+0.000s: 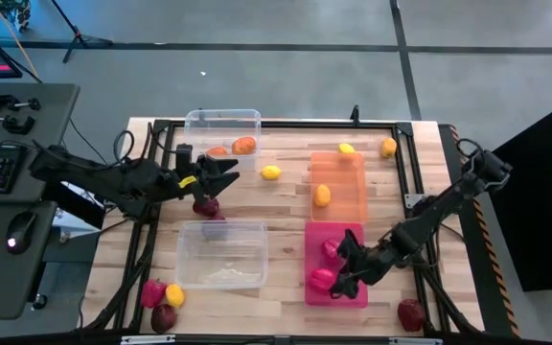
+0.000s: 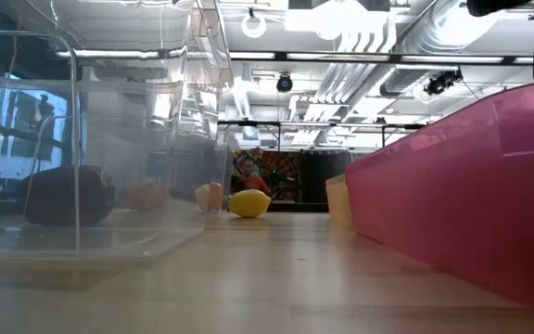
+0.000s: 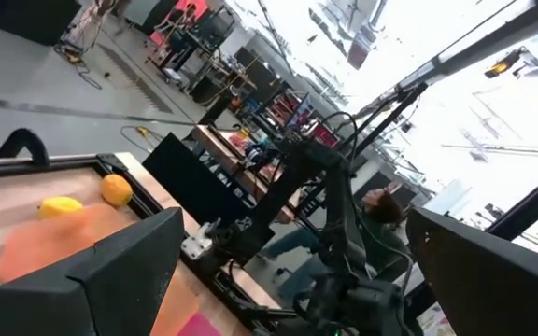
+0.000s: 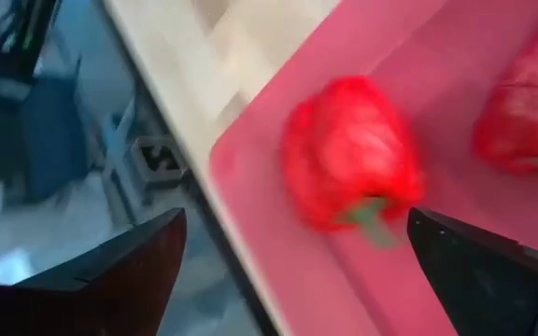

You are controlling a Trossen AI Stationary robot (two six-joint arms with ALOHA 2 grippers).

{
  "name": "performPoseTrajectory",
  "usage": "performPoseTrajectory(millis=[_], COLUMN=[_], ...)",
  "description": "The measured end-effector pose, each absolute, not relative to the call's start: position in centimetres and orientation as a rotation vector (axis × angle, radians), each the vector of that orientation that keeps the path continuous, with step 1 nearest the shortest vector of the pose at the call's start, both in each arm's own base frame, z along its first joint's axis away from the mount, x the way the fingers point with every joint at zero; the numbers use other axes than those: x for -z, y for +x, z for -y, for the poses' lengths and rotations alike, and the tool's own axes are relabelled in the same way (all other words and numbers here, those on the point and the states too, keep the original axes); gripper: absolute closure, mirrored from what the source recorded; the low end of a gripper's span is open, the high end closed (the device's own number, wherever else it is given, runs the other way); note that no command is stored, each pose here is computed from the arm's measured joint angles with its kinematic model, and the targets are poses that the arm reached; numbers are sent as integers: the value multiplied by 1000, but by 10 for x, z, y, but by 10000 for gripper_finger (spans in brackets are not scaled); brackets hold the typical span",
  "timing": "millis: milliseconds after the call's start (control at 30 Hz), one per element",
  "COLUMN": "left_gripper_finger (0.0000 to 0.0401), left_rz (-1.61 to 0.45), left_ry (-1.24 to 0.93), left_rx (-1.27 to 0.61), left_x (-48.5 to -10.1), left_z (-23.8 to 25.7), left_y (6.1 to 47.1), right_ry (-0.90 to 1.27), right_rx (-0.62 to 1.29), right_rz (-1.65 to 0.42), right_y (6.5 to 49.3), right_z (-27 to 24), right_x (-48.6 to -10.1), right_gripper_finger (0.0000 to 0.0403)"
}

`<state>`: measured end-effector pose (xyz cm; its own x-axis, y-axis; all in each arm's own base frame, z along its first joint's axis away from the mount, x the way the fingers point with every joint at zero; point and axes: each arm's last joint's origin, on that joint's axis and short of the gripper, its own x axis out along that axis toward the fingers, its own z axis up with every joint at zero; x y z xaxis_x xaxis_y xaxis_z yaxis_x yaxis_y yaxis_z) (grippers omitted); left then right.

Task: Sort produce into baskets
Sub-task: Put the red apple into the bottom transparent bin

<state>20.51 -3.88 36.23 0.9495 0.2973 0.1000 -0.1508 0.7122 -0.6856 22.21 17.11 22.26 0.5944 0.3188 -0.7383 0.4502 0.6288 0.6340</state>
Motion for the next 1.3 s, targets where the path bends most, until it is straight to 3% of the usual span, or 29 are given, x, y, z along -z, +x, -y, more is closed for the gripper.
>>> performPoseTrajectory(millis=[100, 267, 533, 733, 1300], left_gripper_finger=[4, 4, 4, 4, 4], left_rz=[210, 204, 197, 194, 189], left_ry=[-742, -745, -741, -712, -670], left_rx=[-245, -248, -251, -257, -267], left_x=[-361, -360, -359, -359, -359], left_z=[41, 41, 41, 40, 39], left_y=[208, 210, 210, 210, 210], right_ry=[879, 833, 969, 1064, 1053], right_rx=[5, 56, 130, 62, 230], right_rz=[-964, -993, -896, -1088, -1593], right_y=[216, 190, 158, 138, 125], right_z=[-164, -152, -174, -193, -199], right_x=[-243, -270, -278, -276, -251], right_gripper_finger=[7, 7, 6, 6, 6])
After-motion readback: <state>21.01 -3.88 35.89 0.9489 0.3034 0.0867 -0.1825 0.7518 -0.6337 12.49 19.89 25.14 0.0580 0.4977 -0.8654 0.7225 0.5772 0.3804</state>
